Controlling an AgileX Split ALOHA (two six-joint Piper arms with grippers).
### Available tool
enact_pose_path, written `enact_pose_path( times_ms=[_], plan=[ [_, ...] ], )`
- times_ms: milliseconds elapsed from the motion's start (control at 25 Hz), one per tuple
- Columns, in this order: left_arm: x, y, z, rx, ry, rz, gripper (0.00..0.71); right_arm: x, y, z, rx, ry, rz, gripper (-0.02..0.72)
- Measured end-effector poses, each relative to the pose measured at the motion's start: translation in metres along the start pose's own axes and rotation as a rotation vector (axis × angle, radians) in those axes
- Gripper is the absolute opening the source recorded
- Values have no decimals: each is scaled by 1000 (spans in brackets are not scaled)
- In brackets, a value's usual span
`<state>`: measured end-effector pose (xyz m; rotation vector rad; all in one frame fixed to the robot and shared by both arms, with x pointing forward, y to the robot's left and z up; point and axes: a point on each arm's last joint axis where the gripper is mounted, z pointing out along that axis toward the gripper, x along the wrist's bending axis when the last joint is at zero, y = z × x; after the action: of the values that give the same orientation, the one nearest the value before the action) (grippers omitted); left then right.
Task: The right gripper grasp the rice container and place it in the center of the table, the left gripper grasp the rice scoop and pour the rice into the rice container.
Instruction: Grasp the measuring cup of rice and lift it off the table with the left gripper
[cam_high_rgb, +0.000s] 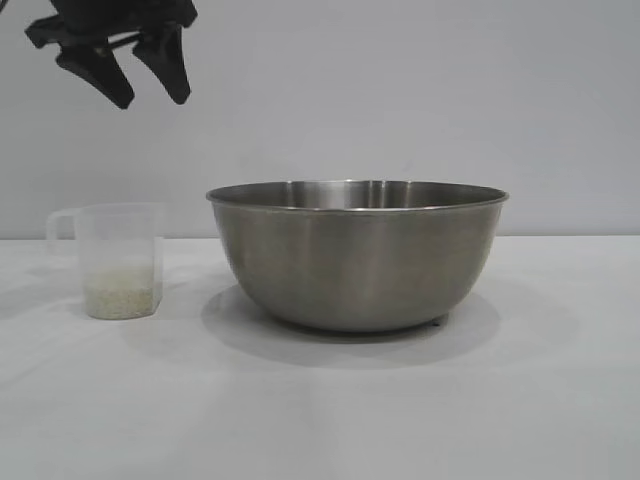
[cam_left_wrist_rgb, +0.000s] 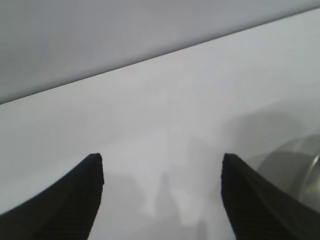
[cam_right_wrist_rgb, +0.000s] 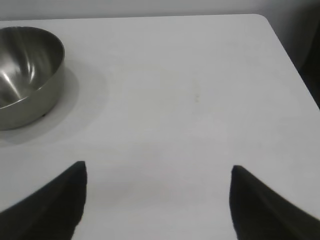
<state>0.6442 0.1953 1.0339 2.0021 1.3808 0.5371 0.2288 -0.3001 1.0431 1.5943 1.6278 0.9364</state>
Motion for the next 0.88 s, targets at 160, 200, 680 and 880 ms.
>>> enact_pose_path(
  times_ms=[160,200,680,880],
  plan=[
    [-4,-8,-13,120,-31,20,421,0,0,0,0,0,0,505],
    [-4,-10,-15,154,-35,15,421,0,0,0,0,0,0,505],
    [-5,-17,-78,334,36,-59,421,0,0,0,0,0,0,505],
    [-9,-15,-113,326,44,-63,421,0,0,0,0,0,0,505]
  ],
)
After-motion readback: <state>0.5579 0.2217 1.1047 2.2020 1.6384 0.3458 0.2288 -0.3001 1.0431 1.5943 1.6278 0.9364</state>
